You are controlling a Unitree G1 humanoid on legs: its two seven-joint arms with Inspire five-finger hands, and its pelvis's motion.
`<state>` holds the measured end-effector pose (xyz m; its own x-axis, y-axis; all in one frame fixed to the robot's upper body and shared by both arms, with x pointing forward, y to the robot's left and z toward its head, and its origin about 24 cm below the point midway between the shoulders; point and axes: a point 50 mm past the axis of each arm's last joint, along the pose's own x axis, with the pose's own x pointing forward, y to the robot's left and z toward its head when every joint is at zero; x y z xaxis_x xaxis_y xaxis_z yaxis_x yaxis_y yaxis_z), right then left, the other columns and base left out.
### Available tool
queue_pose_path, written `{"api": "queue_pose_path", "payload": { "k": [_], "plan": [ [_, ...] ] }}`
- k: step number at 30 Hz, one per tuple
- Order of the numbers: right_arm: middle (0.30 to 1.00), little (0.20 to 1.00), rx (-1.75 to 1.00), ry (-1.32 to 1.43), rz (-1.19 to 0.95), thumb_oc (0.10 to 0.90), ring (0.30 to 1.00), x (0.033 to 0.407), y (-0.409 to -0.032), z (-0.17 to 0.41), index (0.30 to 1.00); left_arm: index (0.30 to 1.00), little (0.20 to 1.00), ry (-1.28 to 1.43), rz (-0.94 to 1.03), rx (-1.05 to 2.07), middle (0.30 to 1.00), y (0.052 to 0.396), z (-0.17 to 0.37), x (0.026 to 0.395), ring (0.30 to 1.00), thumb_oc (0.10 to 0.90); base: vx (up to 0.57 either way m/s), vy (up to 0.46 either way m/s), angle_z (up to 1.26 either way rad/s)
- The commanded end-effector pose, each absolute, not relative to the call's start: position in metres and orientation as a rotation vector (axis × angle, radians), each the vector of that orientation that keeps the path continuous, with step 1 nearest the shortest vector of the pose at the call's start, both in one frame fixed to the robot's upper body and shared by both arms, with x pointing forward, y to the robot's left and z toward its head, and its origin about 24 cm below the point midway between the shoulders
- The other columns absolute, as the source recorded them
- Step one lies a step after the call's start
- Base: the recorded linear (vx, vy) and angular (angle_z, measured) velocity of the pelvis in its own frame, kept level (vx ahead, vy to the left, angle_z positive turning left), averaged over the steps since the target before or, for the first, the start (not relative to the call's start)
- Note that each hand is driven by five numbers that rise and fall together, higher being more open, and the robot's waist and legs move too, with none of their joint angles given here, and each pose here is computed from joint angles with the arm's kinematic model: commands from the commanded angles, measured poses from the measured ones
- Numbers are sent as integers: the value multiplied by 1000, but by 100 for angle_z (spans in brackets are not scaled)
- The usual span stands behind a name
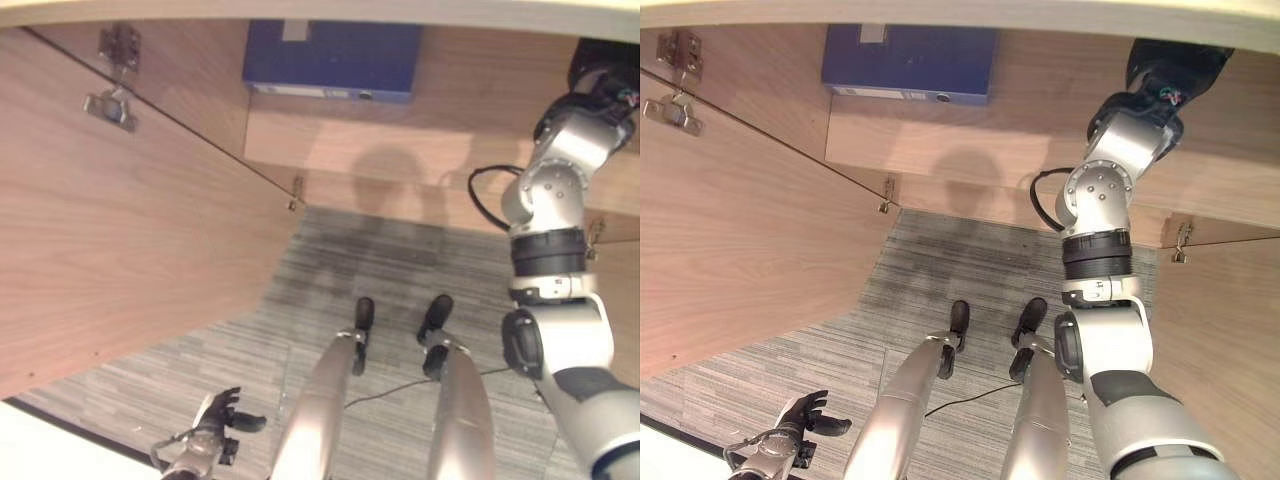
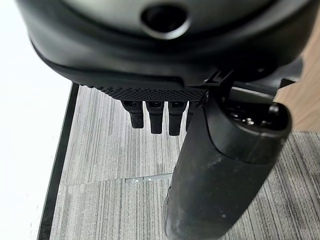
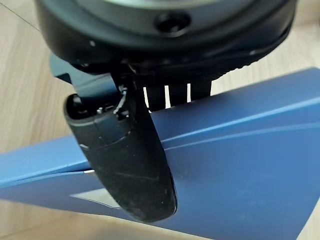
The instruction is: Put the empty folder in the office cabinet
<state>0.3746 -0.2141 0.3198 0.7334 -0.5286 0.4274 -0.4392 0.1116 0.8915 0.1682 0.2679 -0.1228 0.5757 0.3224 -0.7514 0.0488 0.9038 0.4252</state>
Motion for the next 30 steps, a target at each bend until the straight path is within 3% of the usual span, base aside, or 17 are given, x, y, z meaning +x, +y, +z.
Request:
{"api": "queue_pose_path", "payload": {
  "k": [1,15,30],
  "plan": [
    [900,900,1283,-970,148,800,900,354,-199,372,900,900,900,1167,302,570,900,326,-124,106,900,800,-3,-16,-3],
    [900,900,1335,-740,-7,800,900,379,-194,307,900,900,900,1132,289,562,900,317,-124,118,900,800,0,0,0],
    [900,900,1371,-656,-126,800,900,381,-197,272,900,900,900,1110,272,550,900,307,-126,125,900,800,-2,1,-1]
  ]
}}
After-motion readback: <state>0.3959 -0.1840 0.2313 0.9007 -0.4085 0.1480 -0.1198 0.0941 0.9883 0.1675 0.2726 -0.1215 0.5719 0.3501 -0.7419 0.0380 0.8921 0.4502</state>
